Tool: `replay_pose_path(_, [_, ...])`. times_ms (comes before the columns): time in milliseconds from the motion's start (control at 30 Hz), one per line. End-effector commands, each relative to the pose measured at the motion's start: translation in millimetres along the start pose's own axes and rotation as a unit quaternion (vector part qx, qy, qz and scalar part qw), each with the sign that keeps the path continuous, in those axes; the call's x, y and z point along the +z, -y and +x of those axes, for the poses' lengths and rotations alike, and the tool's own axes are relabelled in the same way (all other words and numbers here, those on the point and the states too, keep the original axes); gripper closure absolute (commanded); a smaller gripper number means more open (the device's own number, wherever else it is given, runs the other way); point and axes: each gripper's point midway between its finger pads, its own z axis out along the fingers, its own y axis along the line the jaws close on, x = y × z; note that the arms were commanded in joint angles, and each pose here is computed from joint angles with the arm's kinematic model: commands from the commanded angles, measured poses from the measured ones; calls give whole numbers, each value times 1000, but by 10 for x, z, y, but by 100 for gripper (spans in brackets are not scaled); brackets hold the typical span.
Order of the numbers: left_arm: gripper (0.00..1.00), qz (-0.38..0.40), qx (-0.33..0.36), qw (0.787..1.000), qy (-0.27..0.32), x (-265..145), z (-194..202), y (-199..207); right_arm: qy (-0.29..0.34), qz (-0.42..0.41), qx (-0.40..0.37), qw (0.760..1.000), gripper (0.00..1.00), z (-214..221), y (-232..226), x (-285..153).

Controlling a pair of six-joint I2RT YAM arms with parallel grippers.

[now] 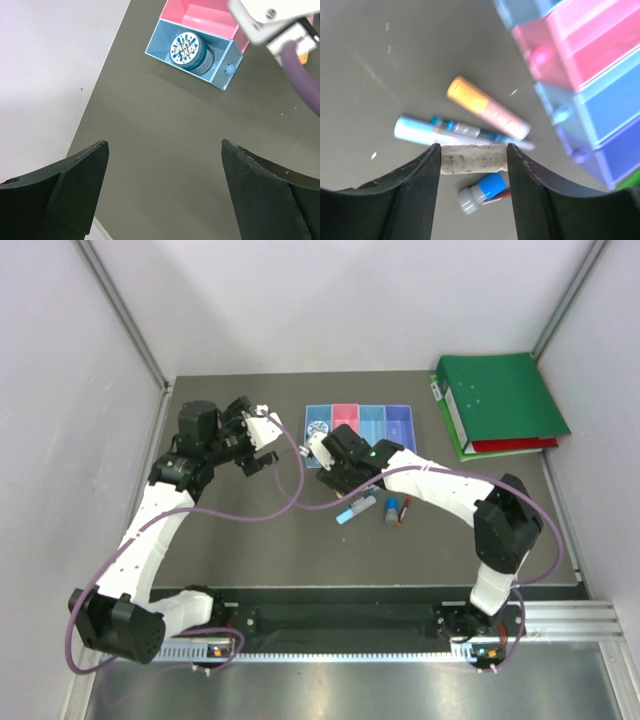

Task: Sort the stationery into containers
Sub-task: Pick up the stationery from the center of the board, then place the stationery in the storage box.

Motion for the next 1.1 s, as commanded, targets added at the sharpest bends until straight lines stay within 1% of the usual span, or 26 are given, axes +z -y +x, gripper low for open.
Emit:
replay_pose_path(0, [1,-32,27,999,28,-55,-223,-201,39,33,-9,999,47,-378,263,-45])
replay_pose_path(67, [1,-43,21,998,29,-72,-223,-221,37,39,-11,998,48,-424,336,39])
replay_pose_path(200, [1,-54,21,998,34,-100,-235,-234,62,67,-12,996,47,-680,562,96])
replay_pose_path(267, [1,-55,20,998,35,-107,-239,-234,58,70,-14,996,47,-719,620,220])
replay_pose_path(300, [1,-54,19,998,34,-102,-231,-231,70,79,-13,994,47,-833,685,196])
replay_pose_path(333, [1,-56,19,998,36,-107,-243,-239,66,81,-15,994,47,-846,707,286])
replay_pose_path(467, [1,-60,17,997,36,-127,-248,-243,92,103,-14,990,47,-1094,863,333])
replay_pose_path(700, [1,-72,17,996,40,-174,-268,-266,112,129,-14,985,46,-1330,1013,528])
replay_pose_path(767, [1,-75,16,996,41,-184,-274,-269,127,140,-12,982,46,-1430,1093,541])
replay_pose_path(800, [1,-78,17,996,42,-186,-278,-281,123,143,-15,982,46,-1423,1106,620])
replay_pose_path(1000, [1,-81,15,996,42,-202,-282,-286,147,174,-14,974,46,-1577,1252,790])
replay_pose_path(1067, [1,-80,13,996,42,-196,-278,-280,155,191,-8,969,46,-1621,1367,817])
